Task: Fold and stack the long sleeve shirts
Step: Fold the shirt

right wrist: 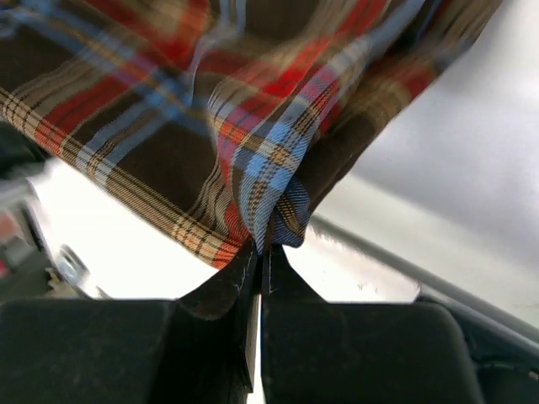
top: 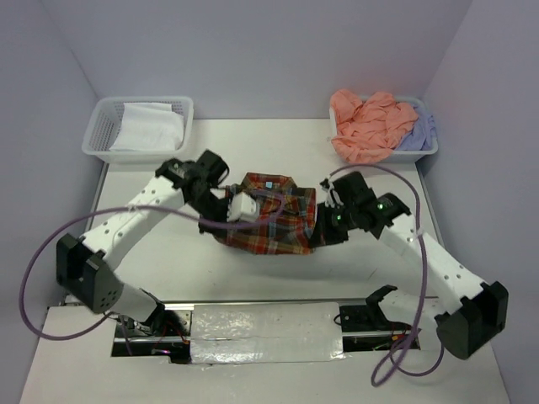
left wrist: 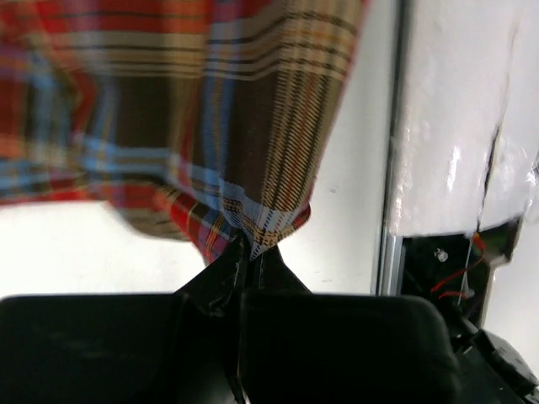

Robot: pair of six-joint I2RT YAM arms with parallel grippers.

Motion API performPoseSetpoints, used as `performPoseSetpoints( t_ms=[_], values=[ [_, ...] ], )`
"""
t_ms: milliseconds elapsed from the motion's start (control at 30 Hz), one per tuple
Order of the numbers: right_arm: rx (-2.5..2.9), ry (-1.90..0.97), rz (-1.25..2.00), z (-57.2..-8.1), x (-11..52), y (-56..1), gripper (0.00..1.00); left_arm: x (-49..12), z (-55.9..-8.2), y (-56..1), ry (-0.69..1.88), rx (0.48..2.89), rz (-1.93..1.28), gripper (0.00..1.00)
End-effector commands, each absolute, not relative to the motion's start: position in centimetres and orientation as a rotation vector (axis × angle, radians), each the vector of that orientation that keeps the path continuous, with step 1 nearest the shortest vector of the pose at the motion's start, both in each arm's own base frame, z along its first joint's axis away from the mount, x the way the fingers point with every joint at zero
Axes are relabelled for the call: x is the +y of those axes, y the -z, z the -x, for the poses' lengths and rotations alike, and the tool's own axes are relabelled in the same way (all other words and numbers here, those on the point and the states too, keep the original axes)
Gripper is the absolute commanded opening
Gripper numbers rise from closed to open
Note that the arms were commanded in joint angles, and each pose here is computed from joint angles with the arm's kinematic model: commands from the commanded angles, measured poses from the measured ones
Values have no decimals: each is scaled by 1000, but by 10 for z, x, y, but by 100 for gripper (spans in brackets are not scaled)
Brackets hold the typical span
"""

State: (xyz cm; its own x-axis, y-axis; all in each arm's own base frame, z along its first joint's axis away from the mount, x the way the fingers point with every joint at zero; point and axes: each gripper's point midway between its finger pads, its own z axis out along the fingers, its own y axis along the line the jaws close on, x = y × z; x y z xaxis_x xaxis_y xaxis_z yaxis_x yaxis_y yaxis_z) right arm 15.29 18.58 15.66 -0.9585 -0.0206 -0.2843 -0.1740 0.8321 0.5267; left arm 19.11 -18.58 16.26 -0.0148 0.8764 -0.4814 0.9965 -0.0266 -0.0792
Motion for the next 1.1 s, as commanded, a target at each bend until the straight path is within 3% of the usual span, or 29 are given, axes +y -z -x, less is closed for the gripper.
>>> performPoseSetpoints(
  t_ms=[0,267,667,867,1067],
  values=[
    [2686,-778,72,-202,173,-184,0,-188,-240,-189,714,2093,-1699,0],
    [2689,-660,-28,-311,158,-178,0,-198,-356,-197,676,2194,-1400,0],
    [2689,-710,-224,-403,151,-152,0,-179,-439,-164,566,2298,-1174,0],
    [2649,-723,-192,-394,151,-178,0,-172,-422,-174,551,2259,-1259,0],
    [2674,-714,-110,-331,154,-185,0,-160,-360,-190,608,2172,-1495,0]
  ],
)
